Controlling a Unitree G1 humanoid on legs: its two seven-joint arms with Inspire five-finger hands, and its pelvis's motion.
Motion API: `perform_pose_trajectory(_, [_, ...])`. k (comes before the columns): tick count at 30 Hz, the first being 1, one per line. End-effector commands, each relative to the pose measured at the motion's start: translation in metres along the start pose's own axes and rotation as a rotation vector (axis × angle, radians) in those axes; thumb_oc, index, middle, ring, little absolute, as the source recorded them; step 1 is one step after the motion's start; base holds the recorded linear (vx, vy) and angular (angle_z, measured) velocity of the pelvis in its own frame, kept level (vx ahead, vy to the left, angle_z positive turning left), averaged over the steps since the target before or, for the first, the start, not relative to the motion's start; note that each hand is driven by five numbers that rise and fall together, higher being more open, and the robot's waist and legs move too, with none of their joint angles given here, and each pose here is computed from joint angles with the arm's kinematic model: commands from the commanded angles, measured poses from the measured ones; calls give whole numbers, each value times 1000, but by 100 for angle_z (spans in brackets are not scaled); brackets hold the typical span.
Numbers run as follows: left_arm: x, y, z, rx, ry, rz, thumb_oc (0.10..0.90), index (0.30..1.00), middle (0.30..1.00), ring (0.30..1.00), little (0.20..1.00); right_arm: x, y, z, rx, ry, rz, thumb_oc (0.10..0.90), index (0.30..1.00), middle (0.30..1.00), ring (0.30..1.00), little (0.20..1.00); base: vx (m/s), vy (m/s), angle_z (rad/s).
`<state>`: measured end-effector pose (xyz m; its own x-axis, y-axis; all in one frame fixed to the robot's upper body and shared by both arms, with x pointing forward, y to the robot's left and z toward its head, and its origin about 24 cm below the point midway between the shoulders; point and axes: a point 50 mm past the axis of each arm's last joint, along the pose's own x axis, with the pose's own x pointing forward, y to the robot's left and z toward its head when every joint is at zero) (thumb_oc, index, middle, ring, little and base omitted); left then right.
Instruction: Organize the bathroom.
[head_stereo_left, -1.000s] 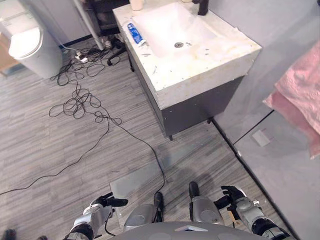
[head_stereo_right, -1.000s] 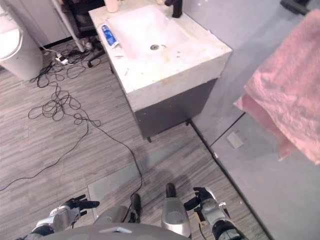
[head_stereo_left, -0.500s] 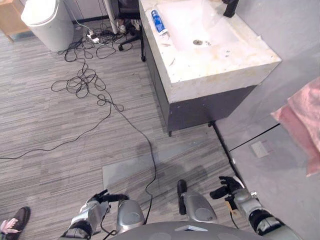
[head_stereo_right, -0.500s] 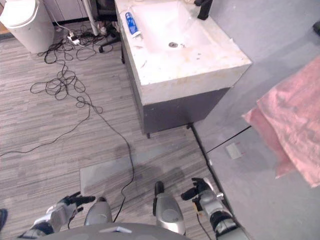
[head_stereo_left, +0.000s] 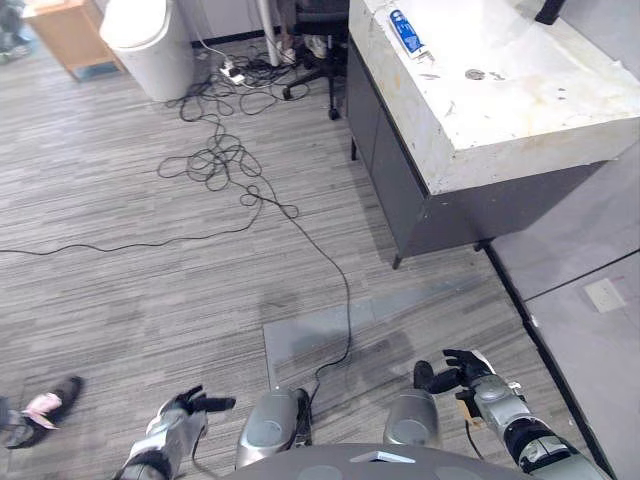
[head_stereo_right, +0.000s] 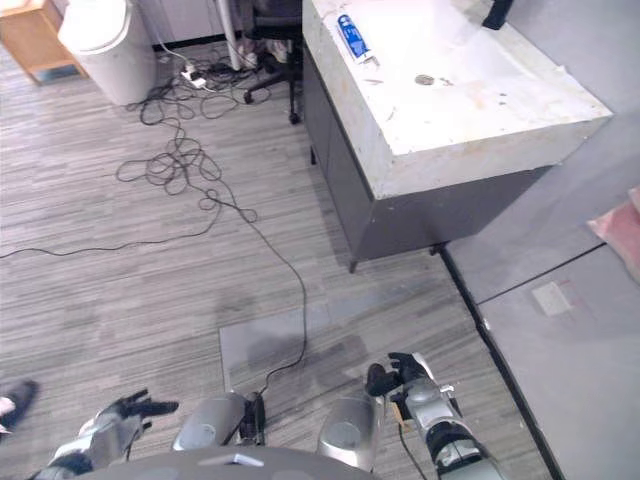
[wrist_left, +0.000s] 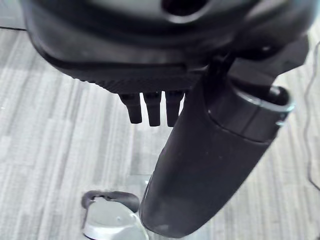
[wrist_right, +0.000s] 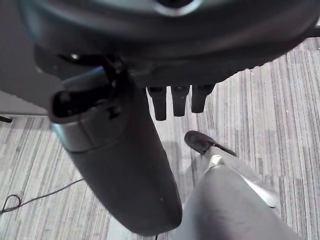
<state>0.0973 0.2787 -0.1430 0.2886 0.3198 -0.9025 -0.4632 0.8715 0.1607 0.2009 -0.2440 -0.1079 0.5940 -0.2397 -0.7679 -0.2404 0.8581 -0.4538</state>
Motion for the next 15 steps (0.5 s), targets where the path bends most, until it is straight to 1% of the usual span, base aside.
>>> perform_pose_trajectory(1, [-3,15,13,43,-86,37,800,900,900,900,900,-2,-23,10,-91,-56,-27,800,900,900,900,900,89,155,-90])
perform_pose_trajectory(3, [-3,12,20,35,-130,15,800,900,900,900,900,-2,-17,10,-114,-85,-21,800,900,900,900,900,62,-7,-66])
perform_pose_trajectory(4, [-3,10,25,28,-148,8,800,900,900,900,900,-2,-17,9,-120,-91,-28,800,900,900,900,900,23,-68,5])
perform_pose_trajectory(5, [-3,6,28,3,-162,-10,800,900,900,900,900,-2,-18,8,-126,-90,-36,800,900,900,900,900,-23,-37,87])
perform_pose_trajectory(6, [-4,-5,38,-20,-187,-48,800,900,900,900,900,-2,-19,9,-121,-96,-53,800,900,900,900,900,-15,-27,85])
perform_pose_trajectory(8, [-5,-18,46,16,-221,-85,800,900,900,900,900,-2,-21,7,-116,-84,-71,800,900,900,900,900,54,-39,34])
perform_pose_trajectory(11, [-5,-26,47,13,-221,-108,800,900,900,900,900,-2,-23,3,-109,-70,-86,800,900,900,900,900,72,-12,-2])
perform_pose_trajectory(13, [-5,-32,43,63,-222,-122,800,900,900,900,900,-2,-26,-5,-82,-47,-101,800,900,900,900,900,121,-33,-4])
perform_pose_trajectory(15, [-4,-31,39,75,-214,-121,800,900,900,900,900,-2,-28,-8,-70,-34,-102,800,900,900,900,900,108,-46,14])
